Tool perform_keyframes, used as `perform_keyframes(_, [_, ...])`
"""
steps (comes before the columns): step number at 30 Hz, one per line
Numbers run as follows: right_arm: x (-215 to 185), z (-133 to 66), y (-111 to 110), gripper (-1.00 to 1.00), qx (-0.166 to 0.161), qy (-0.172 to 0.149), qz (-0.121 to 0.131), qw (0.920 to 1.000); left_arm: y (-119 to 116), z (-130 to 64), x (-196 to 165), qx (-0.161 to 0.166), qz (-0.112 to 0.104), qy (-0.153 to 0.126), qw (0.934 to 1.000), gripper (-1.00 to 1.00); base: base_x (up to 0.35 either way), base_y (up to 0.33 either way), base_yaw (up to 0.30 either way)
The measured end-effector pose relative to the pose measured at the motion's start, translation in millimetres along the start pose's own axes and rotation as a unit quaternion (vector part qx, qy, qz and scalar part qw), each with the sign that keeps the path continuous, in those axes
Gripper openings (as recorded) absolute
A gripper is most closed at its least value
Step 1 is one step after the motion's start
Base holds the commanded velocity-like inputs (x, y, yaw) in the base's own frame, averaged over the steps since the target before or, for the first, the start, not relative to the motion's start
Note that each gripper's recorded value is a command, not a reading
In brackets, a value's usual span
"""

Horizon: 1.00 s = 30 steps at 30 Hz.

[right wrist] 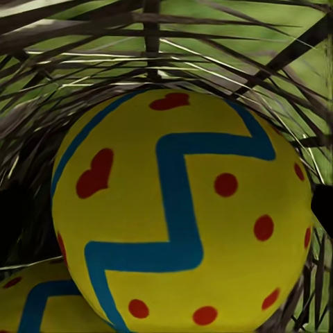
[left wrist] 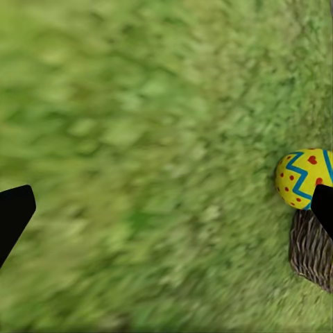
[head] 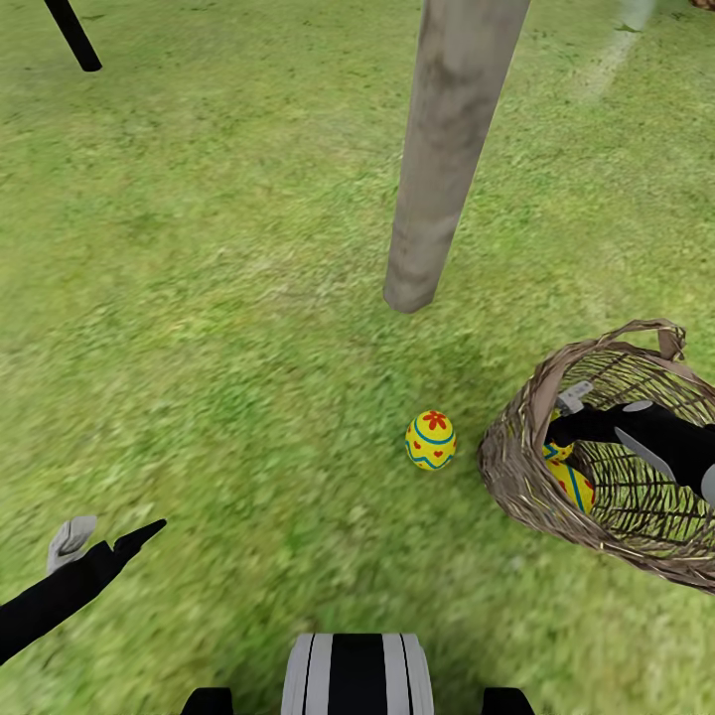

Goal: Take the three Easter eggs out of the wicker basket on the lawn in the garden, then place them on the lawn next to a single tree (choose any tree) so that all three eggs are next to the same tree and none are left in the basket.

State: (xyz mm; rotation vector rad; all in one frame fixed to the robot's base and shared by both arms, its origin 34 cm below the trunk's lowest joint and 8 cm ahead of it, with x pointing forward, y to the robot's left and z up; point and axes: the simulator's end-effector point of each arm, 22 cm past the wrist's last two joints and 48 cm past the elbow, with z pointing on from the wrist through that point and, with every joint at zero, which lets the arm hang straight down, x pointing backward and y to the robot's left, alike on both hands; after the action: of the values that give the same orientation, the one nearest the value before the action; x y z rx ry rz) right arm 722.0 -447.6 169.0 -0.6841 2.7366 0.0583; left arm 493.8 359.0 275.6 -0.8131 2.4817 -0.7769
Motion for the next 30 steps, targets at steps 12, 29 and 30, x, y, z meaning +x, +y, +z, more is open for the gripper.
perform_keyframes(12, [-0.2,-0.1,-8.4,1.00,0.020,0.000,0.000,0.9998,-2.5,0.2,0.2,0.005,0.000,0.001,1.0000,1.00,0.000,0.000,0.000])
perform_keyframes(29, [7.0,9.0,-4.8,1.00,0.015,0.006,0.000,0.9999,-0.8,2.8,3.4,0.010,-0.003,0.006,0.9999,1.00,0.000,0.000,0.000])
perform_keyframes(30, [7.0,9.0,-4.8,1.00,0.015,0.006,0.000,0.9999,-0.8,2.8,3.3,0.009,-0.003,0.006,0.9999,1.00,0.000,0.000,0.000])
